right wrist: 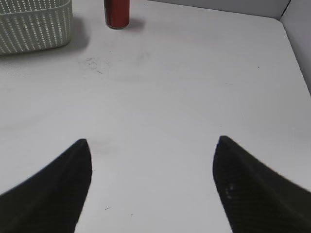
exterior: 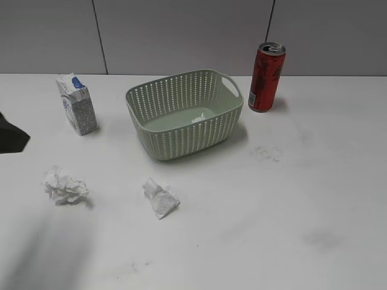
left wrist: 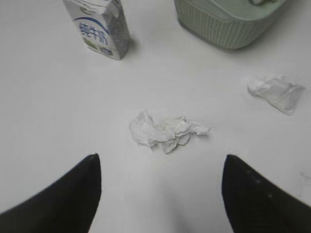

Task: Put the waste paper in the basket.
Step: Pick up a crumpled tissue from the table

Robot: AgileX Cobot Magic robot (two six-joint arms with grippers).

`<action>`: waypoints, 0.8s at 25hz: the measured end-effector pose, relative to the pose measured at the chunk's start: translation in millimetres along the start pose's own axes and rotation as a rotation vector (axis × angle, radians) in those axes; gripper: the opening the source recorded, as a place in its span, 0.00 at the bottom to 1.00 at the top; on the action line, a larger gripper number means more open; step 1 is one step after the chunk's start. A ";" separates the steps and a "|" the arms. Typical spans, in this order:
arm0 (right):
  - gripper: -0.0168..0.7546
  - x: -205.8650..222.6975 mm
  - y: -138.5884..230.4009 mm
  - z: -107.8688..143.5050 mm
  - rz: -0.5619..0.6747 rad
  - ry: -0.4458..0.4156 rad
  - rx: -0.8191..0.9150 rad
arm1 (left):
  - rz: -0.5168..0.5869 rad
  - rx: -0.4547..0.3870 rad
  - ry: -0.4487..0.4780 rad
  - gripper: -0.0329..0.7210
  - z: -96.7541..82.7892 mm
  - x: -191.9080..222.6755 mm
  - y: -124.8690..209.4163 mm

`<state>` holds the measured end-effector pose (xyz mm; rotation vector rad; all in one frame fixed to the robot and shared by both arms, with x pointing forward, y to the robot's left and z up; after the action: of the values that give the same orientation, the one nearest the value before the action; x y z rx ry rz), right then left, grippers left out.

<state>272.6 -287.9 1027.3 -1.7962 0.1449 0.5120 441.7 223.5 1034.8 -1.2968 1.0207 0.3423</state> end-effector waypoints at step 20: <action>0.78 0.0 0.0 0.0 0.000 0.000 0.000 | 0.574 0.047 0.072 0.83 8.9 185.4 9.4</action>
<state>272.6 -287.9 1027.3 -1.7962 0.1449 0.5120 539.8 175.4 884.5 -0.9592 1.4483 0.7042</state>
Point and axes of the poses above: a point on each arm's last joint axis where the gripper is mounted, x pointing out along that axis toward the gripper, z along the wrist's bending axis when the last joint is at zero, y = z × x, the point moved 3 cm from there along x, pointing out along that axis toward the gripper, and after that the axes turned 12 degrees about -x, right-handed, at the moved point
